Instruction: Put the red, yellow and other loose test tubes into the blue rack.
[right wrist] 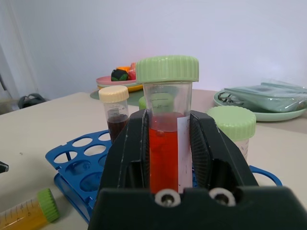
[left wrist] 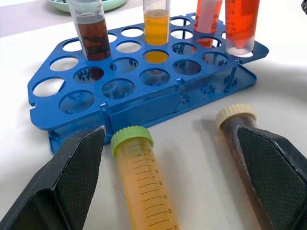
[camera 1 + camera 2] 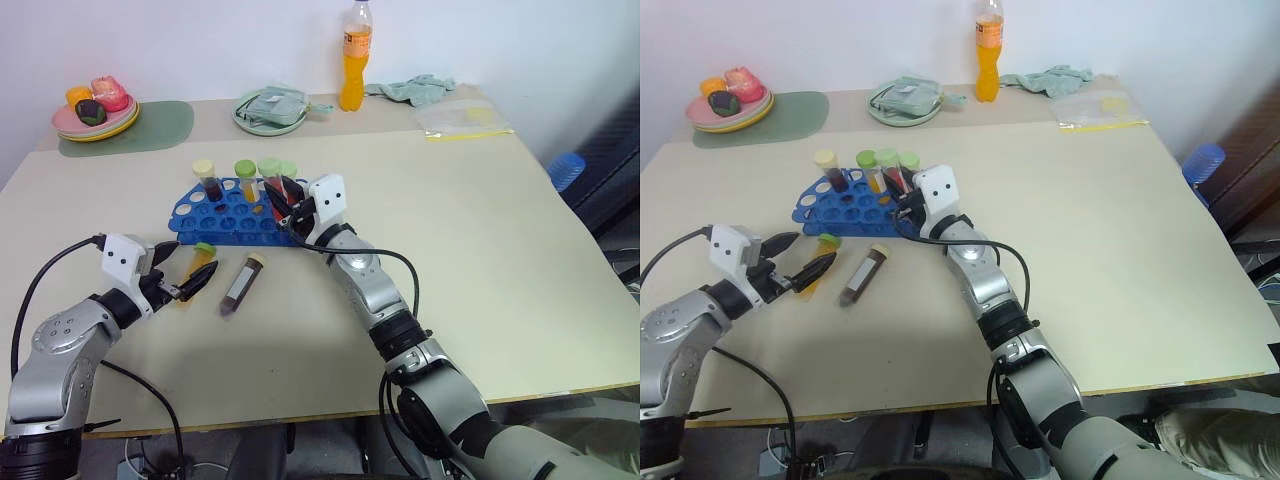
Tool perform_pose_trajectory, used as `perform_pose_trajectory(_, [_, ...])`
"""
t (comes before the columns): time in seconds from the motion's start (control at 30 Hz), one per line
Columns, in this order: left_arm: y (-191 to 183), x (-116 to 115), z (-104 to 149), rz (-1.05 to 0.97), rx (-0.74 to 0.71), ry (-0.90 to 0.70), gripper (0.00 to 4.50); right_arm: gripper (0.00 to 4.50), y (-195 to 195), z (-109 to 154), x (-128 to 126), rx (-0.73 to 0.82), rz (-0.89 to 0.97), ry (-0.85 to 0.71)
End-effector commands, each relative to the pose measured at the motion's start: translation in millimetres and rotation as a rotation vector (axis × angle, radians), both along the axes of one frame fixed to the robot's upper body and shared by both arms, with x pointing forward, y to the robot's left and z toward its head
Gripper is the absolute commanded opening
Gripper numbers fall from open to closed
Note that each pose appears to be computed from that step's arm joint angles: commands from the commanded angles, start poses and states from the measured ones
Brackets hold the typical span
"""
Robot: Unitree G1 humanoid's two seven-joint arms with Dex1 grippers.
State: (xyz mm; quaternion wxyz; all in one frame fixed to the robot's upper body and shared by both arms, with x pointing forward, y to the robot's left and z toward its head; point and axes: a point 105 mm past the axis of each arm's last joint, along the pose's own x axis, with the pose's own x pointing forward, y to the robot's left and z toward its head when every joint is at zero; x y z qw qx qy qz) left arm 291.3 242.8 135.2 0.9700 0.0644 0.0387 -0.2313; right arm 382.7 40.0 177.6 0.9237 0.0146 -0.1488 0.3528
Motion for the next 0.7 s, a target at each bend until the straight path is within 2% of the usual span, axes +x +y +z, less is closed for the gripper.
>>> perform_pose_trajectory(0.03, [-6.1,-0.3,11.8,-0.022,0.002,-0.042,4.5,0.71,2.4,6.6,-2.1,0.027,0.001,-0.024])
perform_pose_trajectory(0.7, [-10.7,-2.6,11.5,-0.036,-0.001,-0.032,4.5,0.71,4.8,0.0,-4.4,0.027,0.018,-0.016])
